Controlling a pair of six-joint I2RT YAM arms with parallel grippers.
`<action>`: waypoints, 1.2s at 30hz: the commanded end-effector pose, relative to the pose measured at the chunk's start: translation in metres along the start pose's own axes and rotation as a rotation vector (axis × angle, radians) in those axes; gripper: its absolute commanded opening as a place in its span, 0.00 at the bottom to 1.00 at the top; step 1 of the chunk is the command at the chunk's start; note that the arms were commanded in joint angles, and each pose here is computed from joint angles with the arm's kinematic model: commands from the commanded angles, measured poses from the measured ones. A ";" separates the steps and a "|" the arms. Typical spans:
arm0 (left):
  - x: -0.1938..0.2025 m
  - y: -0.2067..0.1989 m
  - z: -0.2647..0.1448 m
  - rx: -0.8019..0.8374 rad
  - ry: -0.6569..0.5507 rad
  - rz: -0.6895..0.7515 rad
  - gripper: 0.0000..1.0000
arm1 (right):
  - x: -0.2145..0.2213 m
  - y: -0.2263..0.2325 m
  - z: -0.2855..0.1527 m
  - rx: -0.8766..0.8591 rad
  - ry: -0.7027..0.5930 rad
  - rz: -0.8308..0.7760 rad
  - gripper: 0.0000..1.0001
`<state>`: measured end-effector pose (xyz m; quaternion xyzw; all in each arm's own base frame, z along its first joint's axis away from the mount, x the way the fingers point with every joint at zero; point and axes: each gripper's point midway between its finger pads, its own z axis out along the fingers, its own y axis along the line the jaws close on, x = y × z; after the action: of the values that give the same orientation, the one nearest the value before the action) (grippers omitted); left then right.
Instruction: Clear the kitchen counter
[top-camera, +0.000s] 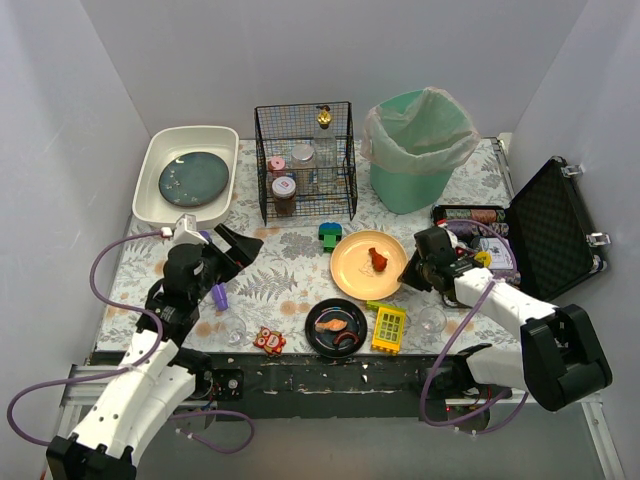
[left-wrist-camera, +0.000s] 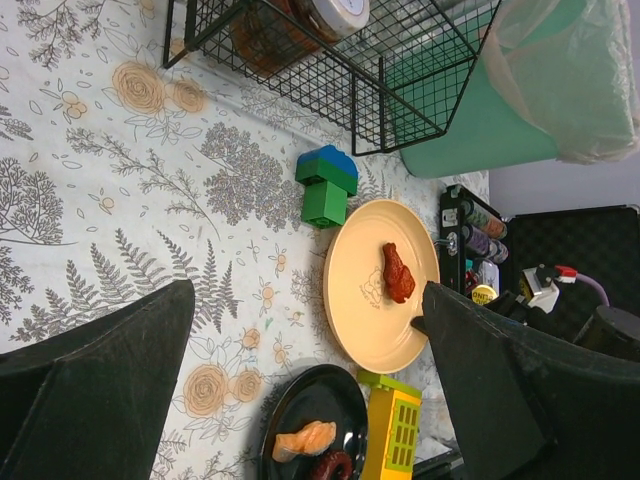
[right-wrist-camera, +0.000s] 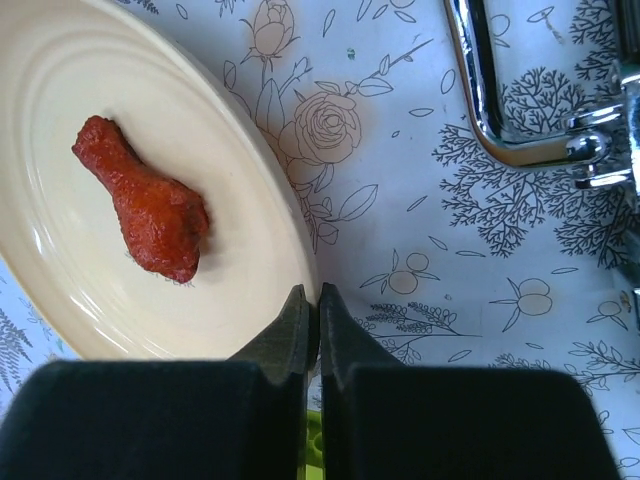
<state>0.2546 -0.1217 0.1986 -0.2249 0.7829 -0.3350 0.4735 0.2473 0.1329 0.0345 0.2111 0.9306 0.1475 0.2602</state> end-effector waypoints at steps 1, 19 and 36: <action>0.008 0.000 0.000 0.000 0.046 0.000 0.98 | -0.014 0.012 -0.013 -0.031 -0.015 0.001 0.01; 0.018 -0.012 0.015 0.066 0.115 0.039 0.98 | -0.068 0.065 -0.113 -0.251 -0.116 0.014 0.01; 0.032 0.002 -0.005 0.043 0.144 0.019 0.98 | -0.141 0.131 -0.198 -0.378 -0.220 0.317 0.01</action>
<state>0.2453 -0.1413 0.1898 -0.1831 0.7999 -0.3675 0.4378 0.2711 0.1523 0.2667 0.2627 0.8510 0.3097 0.3330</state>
